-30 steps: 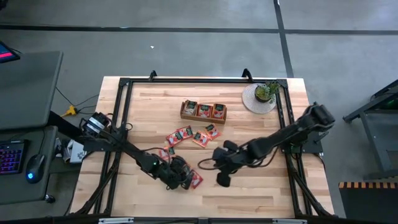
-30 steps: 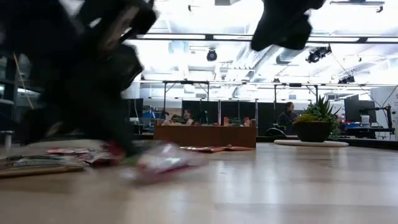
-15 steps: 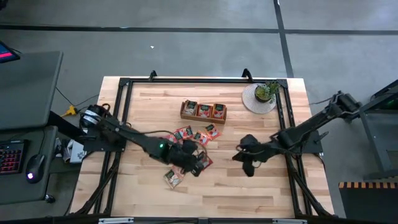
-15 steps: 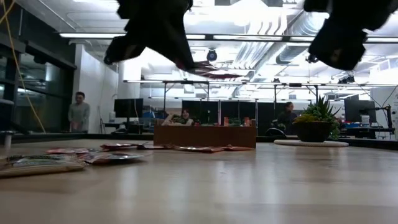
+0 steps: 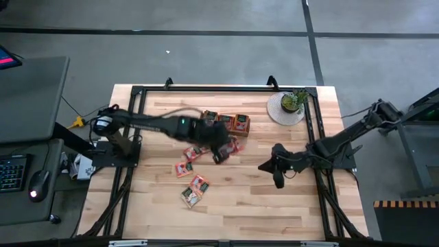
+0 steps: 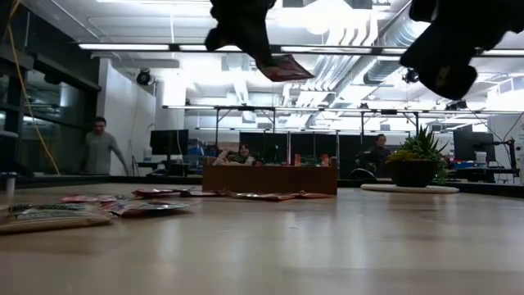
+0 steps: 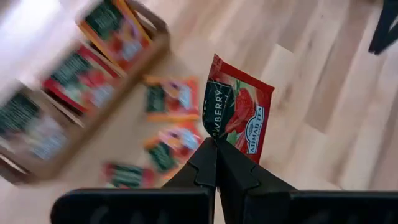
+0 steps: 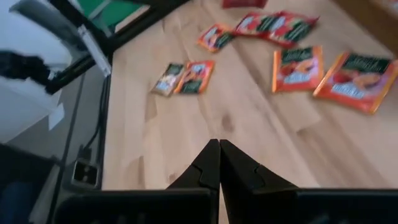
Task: Pick & Place Tea
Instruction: Put the red tea bag into the middle section of the wooden organizer
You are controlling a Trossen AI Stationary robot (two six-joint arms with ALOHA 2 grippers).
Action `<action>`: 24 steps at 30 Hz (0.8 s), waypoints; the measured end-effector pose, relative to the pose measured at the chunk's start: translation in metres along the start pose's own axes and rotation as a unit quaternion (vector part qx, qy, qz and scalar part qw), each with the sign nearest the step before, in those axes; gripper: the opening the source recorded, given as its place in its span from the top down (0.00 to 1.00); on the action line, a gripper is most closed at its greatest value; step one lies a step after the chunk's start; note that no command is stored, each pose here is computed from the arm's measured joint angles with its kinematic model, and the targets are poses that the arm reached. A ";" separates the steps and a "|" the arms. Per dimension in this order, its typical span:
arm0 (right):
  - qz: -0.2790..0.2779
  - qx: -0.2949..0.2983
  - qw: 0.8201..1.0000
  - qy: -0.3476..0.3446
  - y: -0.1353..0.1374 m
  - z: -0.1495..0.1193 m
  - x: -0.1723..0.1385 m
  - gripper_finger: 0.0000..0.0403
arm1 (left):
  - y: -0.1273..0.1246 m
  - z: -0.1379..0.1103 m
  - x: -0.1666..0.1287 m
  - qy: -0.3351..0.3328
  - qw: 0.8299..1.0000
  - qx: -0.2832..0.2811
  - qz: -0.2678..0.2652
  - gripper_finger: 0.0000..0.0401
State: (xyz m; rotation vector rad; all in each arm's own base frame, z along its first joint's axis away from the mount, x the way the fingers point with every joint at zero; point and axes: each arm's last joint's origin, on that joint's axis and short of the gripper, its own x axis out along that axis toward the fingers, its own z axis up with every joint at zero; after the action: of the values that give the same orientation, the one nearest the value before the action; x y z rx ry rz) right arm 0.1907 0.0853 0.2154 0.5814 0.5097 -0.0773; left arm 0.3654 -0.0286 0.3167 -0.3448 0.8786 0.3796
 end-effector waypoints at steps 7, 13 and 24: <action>-0.051 0.032 0.997 -0.045 -0.018 0.018 0.006 1.00 | 0.057 0.034 0.002 0.002 0.996 0.081 0.021 1.00; -0.068 0.064 0.991 -0.099 -0.032 0.039 0.008 1.00 | 0.100 0.046 0.006 0.021 0.986 0.155 0.060 1.00; -0.076 0.020 0.984 -0.159 -0.049 0.066 -0.004 1.00 | 0.151 0.059 0.027 0.038 0.977 0.208 0.039 1.00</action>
State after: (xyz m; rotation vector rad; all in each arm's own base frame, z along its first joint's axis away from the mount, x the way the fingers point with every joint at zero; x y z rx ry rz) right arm 0.2057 0.0077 0.2400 0.5556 0.2406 -0.3206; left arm 0.3522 0.1349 0.3097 0.0635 1.0228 0.2477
